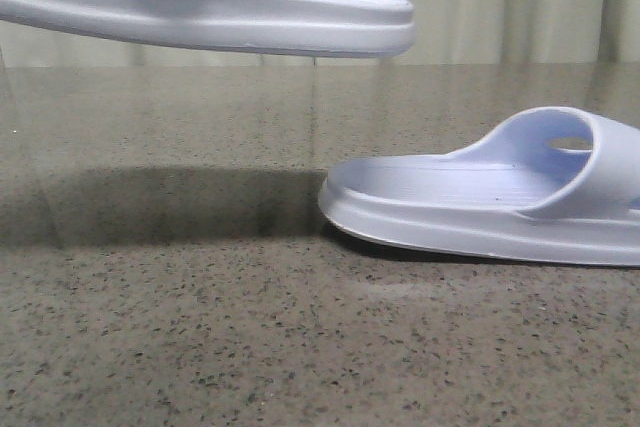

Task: Insert blue slippers together front up

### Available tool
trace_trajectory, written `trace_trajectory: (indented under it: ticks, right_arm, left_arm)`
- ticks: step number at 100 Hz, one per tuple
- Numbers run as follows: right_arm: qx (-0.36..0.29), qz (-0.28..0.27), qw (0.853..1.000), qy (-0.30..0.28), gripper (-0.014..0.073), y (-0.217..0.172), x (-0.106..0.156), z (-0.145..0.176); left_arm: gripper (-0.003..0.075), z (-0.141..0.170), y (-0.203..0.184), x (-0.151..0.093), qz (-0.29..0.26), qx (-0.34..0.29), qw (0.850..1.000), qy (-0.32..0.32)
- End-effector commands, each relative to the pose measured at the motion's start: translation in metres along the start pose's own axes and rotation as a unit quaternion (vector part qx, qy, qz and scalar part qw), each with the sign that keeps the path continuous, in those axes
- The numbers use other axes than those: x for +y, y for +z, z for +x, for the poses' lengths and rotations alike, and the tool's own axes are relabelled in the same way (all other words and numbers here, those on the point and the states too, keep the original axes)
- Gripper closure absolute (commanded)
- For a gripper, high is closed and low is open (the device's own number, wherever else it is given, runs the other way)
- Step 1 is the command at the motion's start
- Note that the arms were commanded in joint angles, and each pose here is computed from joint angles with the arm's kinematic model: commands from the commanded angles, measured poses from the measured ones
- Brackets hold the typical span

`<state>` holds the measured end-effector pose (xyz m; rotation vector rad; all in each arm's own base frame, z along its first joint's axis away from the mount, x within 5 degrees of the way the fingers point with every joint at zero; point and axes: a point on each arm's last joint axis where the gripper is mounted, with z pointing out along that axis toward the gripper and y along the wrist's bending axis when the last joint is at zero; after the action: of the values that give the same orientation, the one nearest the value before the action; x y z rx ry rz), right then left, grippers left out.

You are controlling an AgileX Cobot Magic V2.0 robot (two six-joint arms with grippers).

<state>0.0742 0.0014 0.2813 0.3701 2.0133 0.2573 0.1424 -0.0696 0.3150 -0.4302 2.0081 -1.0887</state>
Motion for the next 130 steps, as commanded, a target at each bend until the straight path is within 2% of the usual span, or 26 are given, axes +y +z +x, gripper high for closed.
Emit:
trace_trajectory:
  ticks: [1, 35, 65, 130]
  right_arm:
    - [-0.030, -0.011, 0.999, 0.035, 0.0191, 0.001, 0.003, -0.009]
    - [-0.013, -0.041, 0.995, 0.094, 0.0191, 0.003, 0.008, -0.005]
    - [0.040, -0.033, 0.990, 0.129, 0.0191, 0.027, 0.013, -0.005]
    - [0.083, -0.005, 0.985, 0.148, 0.0191, 0.071, 0.015, -0.006]
  left_arm:
    - [0.0704, -0.007, -0.004, -0.010, 0.019, -0.020, 1.000, -0.005]
    - [0.0704, -0.005, -0.004, -0.010, 0.019, -0.009, 1.000, -0.005]
    - [0.0704, -0.004, -0.004, -0.010, 0.019, -0.007, 1.000, -0.005]
    - [0.0704, -0.003, -0.004, -0.010, 0.021, -0.003, 1.000, -0.008]
